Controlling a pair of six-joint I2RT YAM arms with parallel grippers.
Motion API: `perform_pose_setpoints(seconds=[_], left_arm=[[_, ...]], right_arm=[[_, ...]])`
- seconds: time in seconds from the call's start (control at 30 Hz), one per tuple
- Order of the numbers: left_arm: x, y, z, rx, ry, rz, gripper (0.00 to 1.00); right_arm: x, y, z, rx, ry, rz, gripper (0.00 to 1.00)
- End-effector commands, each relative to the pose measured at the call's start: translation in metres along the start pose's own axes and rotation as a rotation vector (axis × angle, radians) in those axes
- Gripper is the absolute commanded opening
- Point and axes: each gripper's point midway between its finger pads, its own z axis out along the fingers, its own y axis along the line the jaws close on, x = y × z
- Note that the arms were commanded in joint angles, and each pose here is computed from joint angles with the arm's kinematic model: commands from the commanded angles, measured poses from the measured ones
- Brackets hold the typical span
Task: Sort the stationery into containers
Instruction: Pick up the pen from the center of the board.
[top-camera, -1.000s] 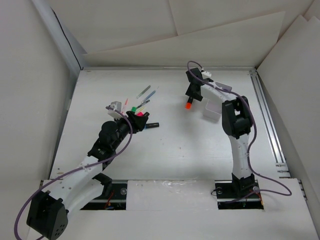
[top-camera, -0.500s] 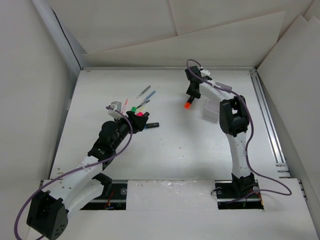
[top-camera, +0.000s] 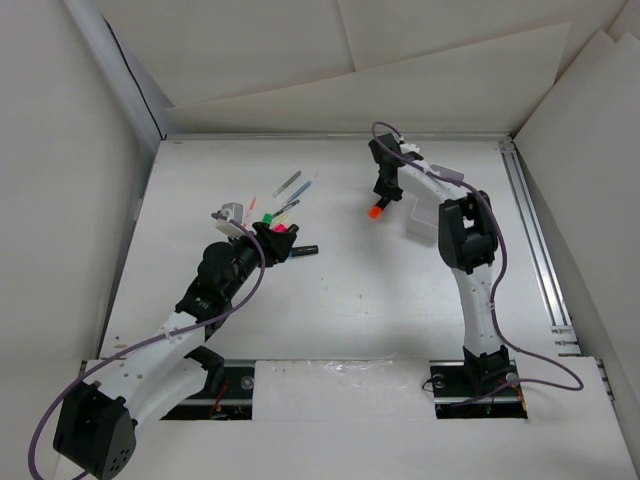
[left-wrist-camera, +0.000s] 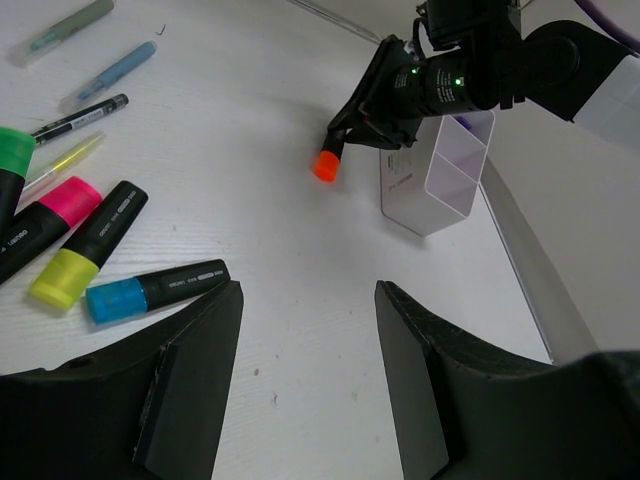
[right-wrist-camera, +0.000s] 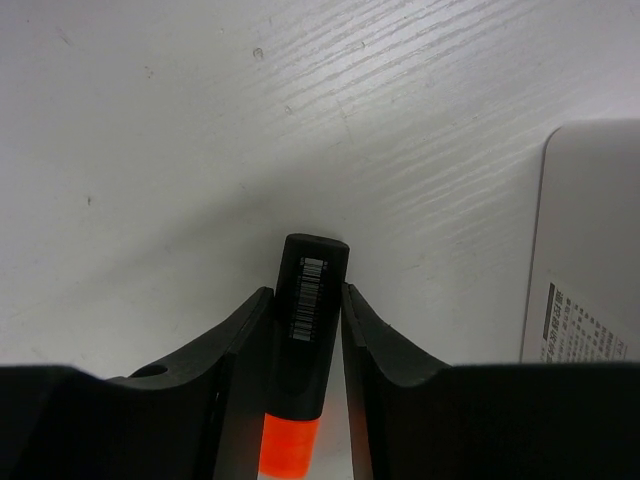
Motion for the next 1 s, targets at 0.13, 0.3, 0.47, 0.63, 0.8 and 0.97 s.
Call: perform_pose_setpoints(seconds=[0.13, 0.3, 0.47, 0.63, 0.8, 0.97], left_arm=[[-0.020, -0.018, -0.004, 0.058, -0.066, 0.001, 0.52], [-0.021, -0.018, -0.006, 0.059, -0.068, 0.001, 0.52], [-0.025, -0.022, -0.008, 0.066, -0.077, 0.002, 0.52], [-0.024, -0.019, -0.008, 0.057, -0.083, 0.001, 0.52], [-0.023, -0.020, -0.006, 0.065, -0.078, 0.001, 0.52], [-0.022, -0.019, -0.003, 0.056, -0.069, 0.001, 0.52]], right_arm=[[0.015, 0.008, -0.005, 0.005, 0.035, -0.050, 0.42], [0.023, 0.011, -0.006, 0.005, 0.044, -0.056, 0.38], [0.026, 0.006, -0.008, 0.012, 0.051, -0.060, 0.21], [0.009, 0.020, -0.035, -0.094, -0.022, -0.005, 0.08], [-0.048, 0.024, -0.096, -0.165, -0.194, 0.066, 0.07], [-0.141, -0.036, -0.160, 0.033, -0.535, 0.209, 0.07]])
